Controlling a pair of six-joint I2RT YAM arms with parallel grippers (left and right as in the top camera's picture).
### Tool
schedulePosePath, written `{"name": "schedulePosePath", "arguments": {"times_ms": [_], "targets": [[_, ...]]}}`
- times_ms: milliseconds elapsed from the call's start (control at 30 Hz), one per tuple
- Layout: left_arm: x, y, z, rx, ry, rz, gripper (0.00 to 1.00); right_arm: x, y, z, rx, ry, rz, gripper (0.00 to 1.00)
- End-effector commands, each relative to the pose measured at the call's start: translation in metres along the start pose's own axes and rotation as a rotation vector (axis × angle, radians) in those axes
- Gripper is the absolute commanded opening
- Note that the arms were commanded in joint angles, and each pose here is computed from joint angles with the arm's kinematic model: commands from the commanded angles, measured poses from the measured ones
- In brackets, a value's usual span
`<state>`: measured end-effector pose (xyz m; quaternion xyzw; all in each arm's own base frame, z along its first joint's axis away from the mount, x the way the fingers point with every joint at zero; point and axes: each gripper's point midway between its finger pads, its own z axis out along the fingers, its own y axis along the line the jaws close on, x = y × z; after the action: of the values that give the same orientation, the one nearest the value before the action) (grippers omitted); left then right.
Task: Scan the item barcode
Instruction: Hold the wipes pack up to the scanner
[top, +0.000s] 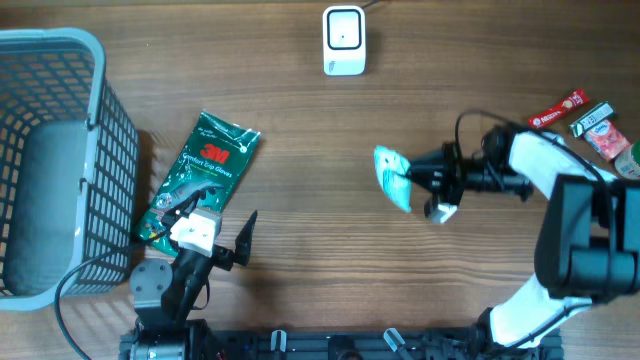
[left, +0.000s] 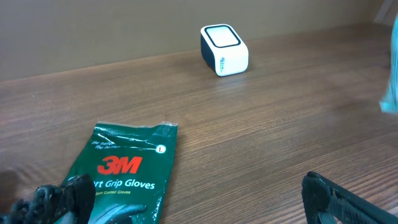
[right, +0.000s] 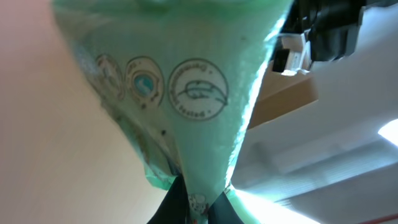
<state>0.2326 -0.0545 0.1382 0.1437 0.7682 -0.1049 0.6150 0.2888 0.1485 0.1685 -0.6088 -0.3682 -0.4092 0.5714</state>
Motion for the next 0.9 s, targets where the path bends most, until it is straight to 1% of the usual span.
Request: {"name": "schedulePosePath", "arguments": {"times_ms": [0, 33, 100, 133, 167, 200, 233, 300, 367, 400, 467, 533, 600, 667, 867], "targets": [[0.001, -0.002, 0.000, 0.010, -0.003, -0.008, 1.00, 0.039, -0.018, 0.018, 0.065, -0.110, -0.501, 0.05], [0.001, -0.002, 0.000, 0.010, -0.003, -0.008, 1.00, 0.029, -0.014, 0.021, 0.084, -0.235, -0.630, 0.05], [0.001, -0.002, 0.000, 0.010, -0.003, -0.008, 1.00, 0.007, 0.003, 0.023, 0.092, -0.463, -0.796, 0.05], [0.001, -0.002, 0.000, 0.010, -0.003, -0.008, 1.00, -0.012, 0.021, 0.019, 0.103, -0.660, -0.944, 0.05], [0.001, -0.002, 0.000, 0.010, -0.003, -0.008, 1.00, -0.024, 0.033, 0.017, 0.142, -0.796, -1.074, 0.04], [0.001, -0.002, 0.000, 0.010, -0.003, -0.008, 1.00, -0.031, 0.039, 0.020, 0.189, -0.883, -1.181, 0.05], [0.001, -0.002, 0.000, 0.010, -0.003, -0.008, 1.00, -0.033, 0.048, 0.027, 0.225, -0.951, -1.303, 0.05], [0.001, -0.002, 0.000, 0.010, -0.003, -0.008, 1.00, -0.025, 0.061, 0.046, 0.273, -0.997, -1.546, 0.05], [0.001, -0.002, 0.000, 0.010, -0.003, -0.008, 1.00, 0.007, 0.083, 0.080, 0.261, -1.043, -1.934, 0.05], [0.001, -0.002, 0.000, 0.010, -0.003, -0.008, 1.00, 0.015, 0.087, 0.087, 0.231, -1.050, -1.980, 0.05], [0.001, -0.002, 0.000, 0.010, -0.003, -0.008, 1.00, 0.025, 0.096, 0.093, 0.165, -1.054, -2.010, 0.05], [0.001, -0.002, 0.000, 0.010, -0.003, -0.008, 1.00, 0.036, 0.119, 0.102, 0.075, -1.041, -2.071, 0.05], [0.001, -0.002, 0.000, 0.010, -0.003, -0.008, 1.00, 0.038, 0.135, 0.108, 0.022, -1.031, -2.073, 0.05], [0.001, -0.002, 0.000, 0.010, -0.003, -0.008, 1.00, 0.041, 0.156, 0.110, -0.024, -1.051, -2.067, 0.05], [0.001, -0.002, 0.000, 0.010, -0.003, -0.008, 1.00, 0.070, 0.225, 0.121, -0.092, -1.074, -2.042, 0.05]]}}
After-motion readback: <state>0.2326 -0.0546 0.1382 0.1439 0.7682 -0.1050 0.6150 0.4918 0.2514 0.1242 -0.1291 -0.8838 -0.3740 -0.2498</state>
